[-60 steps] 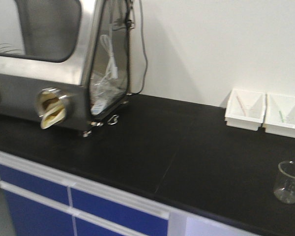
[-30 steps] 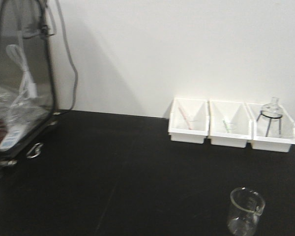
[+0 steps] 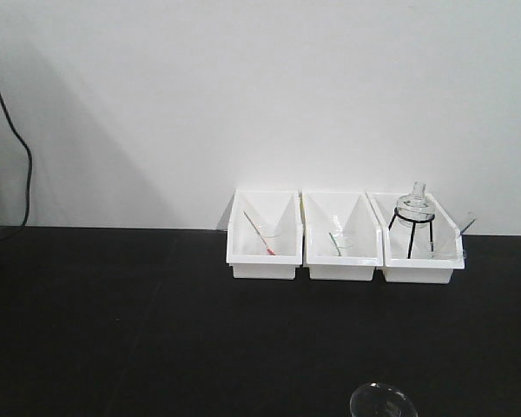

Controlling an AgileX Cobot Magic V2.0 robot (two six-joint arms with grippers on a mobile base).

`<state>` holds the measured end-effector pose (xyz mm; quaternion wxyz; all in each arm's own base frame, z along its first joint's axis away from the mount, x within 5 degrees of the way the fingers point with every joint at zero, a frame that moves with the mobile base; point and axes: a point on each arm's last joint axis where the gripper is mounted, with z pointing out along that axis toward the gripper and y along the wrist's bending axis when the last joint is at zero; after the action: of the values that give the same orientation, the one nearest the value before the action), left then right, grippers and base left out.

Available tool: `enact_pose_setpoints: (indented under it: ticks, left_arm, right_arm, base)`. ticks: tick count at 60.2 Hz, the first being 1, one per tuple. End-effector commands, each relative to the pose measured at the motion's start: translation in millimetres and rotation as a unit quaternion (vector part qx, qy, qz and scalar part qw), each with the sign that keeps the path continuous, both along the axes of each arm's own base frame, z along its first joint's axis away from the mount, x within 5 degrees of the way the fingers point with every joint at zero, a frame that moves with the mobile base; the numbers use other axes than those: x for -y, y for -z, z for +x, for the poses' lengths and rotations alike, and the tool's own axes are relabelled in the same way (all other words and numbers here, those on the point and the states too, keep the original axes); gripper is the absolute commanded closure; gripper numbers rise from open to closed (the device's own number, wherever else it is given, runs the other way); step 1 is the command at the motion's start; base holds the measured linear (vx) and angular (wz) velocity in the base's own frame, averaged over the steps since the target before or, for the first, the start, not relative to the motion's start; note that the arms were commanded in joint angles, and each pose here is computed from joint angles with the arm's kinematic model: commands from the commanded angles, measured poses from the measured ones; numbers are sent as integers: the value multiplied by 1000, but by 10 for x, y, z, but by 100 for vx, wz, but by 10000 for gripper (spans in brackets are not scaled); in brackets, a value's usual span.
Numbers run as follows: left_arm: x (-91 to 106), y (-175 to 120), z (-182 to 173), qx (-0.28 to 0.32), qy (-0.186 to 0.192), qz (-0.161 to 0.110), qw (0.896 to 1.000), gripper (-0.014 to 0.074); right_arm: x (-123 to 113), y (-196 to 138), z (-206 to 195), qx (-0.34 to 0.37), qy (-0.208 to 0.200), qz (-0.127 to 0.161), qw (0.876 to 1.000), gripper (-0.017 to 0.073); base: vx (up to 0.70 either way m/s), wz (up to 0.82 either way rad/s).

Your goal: Grab transparent chemical and place on left bench

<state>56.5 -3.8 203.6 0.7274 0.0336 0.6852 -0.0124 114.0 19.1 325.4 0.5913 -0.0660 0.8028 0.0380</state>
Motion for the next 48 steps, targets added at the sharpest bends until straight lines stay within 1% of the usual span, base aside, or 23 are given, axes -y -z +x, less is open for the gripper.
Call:
enact_pose_setpoints:
  ticks: [1, 33, 39, 45, 47, 48]
  left_arm:
    - [-2, -27, -15, 40, 0, -7, 999, 597]
    - [-2, -27, -15, 40, 0, -7, 999, 597]
    - [-2, -27, -15, 40, 0, -7, 999, 597]
    - [-2, -27, -15, 40, 0, -7, 999, 597]
    - [-2, -27, -15, 40, 0, -7, 999, 597]
    - [-2, -27, -15, 40, 0, -7, 999, 597]
  right_arm:
    - [-12, -160, 13, 52, -8, 1, 999, 562]
    - [-12, -160, 13, 52, -8, 1, 999, 562]
    - [-17, -196, 19, 73, -11, -1, 997, 562]
    - [-39, -258, 29, 105, -19, 17, 994, 562]
    - [-53, -283, 45, 117, -22, 32, 992, 562]
    - [-63, -296, 63, 123, -23, 45, 991, 562]
  base:
    - [17, -15]
    - [9, -9]
    - [1, -2]
    - [0, 0]
    - [0, 1]
    - [0, 0]
